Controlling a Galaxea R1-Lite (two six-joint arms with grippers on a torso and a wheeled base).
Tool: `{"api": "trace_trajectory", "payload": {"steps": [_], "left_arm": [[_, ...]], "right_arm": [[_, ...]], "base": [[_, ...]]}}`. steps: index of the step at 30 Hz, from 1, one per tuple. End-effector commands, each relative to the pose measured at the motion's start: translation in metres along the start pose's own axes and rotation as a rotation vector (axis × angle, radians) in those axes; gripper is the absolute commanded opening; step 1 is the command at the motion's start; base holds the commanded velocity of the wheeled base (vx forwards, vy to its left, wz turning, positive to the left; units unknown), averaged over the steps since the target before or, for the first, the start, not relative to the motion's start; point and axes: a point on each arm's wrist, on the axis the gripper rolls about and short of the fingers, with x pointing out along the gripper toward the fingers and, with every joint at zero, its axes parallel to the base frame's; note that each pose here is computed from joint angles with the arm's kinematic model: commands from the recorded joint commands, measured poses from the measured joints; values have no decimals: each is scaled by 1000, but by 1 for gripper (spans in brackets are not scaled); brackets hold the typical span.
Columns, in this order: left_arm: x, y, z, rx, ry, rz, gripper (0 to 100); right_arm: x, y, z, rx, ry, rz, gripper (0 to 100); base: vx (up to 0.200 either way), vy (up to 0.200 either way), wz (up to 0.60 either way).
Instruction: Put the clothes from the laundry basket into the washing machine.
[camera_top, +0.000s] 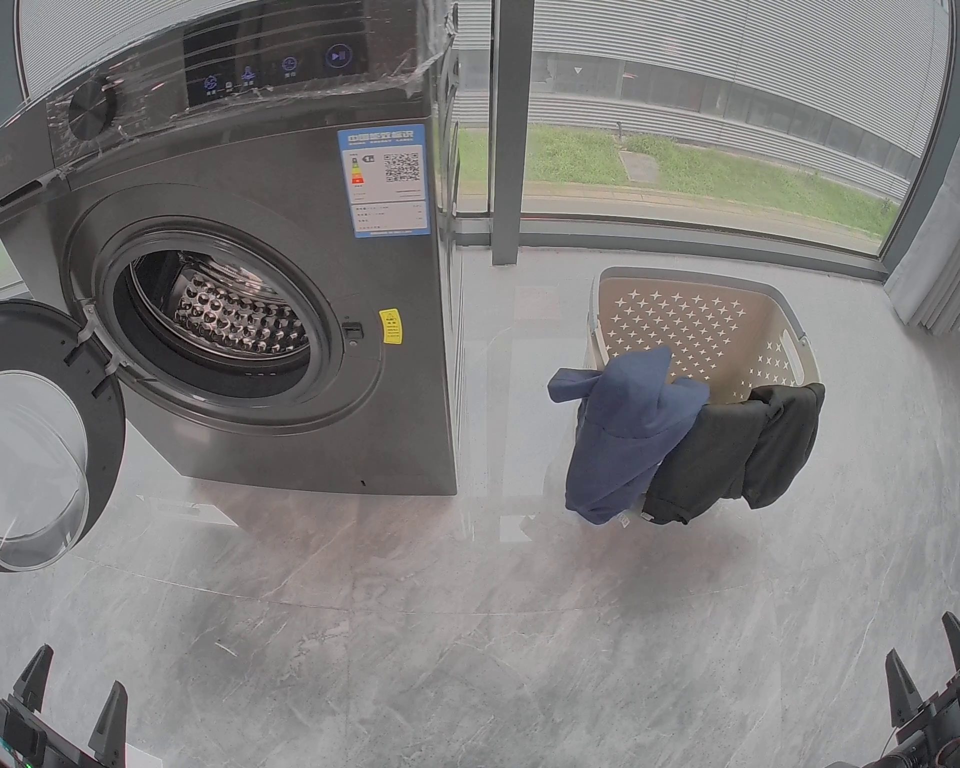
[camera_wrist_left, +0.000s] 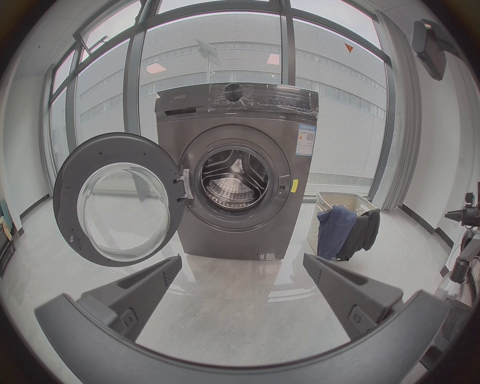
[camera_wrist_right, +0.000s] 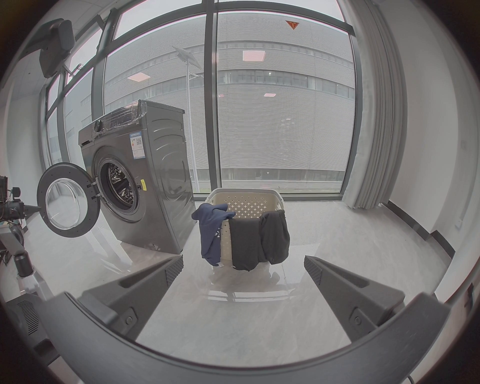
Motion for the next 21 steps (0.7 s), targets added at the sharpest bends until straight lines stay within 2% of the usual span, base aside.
{"api": "trace_trajectory", "payload": {"steps": [1,18,21], "left_arm": [[0,0,-5,-1,4,0,100],[0,0,-5,-1,4,0,100],[0,0,-5,-1,4,-1,100]], "right_arm": [[0,0,-5,0,1,1,100],[0,0,-5,0,1,1,100],[0,0,-5,0,1,1,100]], "base": [[0,-200,0],[0,-200,0],[0,0,0]]}}
